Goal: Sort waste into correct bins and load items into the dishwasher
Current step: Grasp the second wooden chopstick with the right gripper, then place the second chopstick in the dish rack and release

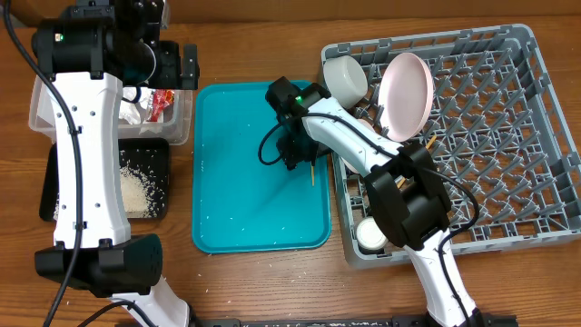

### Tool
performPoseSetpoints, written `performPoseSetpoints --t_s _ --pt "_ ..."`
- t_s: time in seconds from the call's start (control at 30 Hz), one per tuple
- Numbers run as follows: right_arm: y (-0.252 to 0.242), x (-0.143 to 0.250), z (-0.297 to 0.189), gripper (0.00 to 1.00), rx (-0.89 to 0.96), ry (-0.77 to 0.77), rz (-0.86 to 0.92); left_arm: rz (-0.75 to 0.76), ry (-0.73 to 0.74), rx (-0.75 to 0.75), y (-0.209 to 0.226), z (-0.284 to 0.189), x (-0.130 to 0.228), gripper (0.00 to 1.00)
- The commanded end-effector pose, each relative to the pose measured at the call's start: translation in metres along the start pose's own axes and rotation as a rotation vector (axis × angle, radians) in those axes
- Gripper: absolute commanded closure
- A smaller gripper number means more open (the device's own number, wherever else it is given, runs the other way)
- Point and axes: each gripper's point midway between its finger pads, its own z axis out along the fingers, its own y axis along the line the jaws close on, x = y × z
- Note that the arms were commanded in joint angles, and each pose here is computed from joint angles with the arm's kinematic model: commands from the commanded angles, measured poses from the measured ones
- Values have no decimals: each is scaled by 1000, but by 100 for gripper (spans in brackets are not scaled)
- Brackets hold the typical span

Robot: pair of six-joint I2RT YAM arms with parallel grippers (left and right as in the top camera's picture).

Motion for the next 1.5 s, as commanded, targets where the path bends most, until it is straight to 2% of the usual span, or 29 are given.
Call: performPoseSetpoints --t_s 0.0,0.07,0.13,0.37,0.53,0.63,0.9,1.27,1.47 --pt "5 7 14 53 10 43 -22 7 -15 0 -3 -5 -2 0" --pt "9 10 13 79 12 52 -32 7 -15 0 -3 -5 -2 0" --pt "14 13 13 96 14 57 -45 7 -15 0 -3 -5 -2 0" --pt "31 9 -20 96 12 45 -46 7 -15 0 -3 -5 -2 0" --pt "53 -8 -86 96 -14 -53 -82 7 -15 0 -3 -5 -2 0" --pt "66 -16 -144 96 -45 -156 -103 7 -15 0 -3 -5 -2 0" --pt "61 -12 -238 96 -106 -357 -3 7 -16 0 -3 -5 -2 0" --pt "19 38 -360 96 -158 -614 115 7 -15 0 -3 -5 -2 0" --pt "-42 99 -357 96 -58 -569 367 7 -15 0 -3 -5 -2 0"
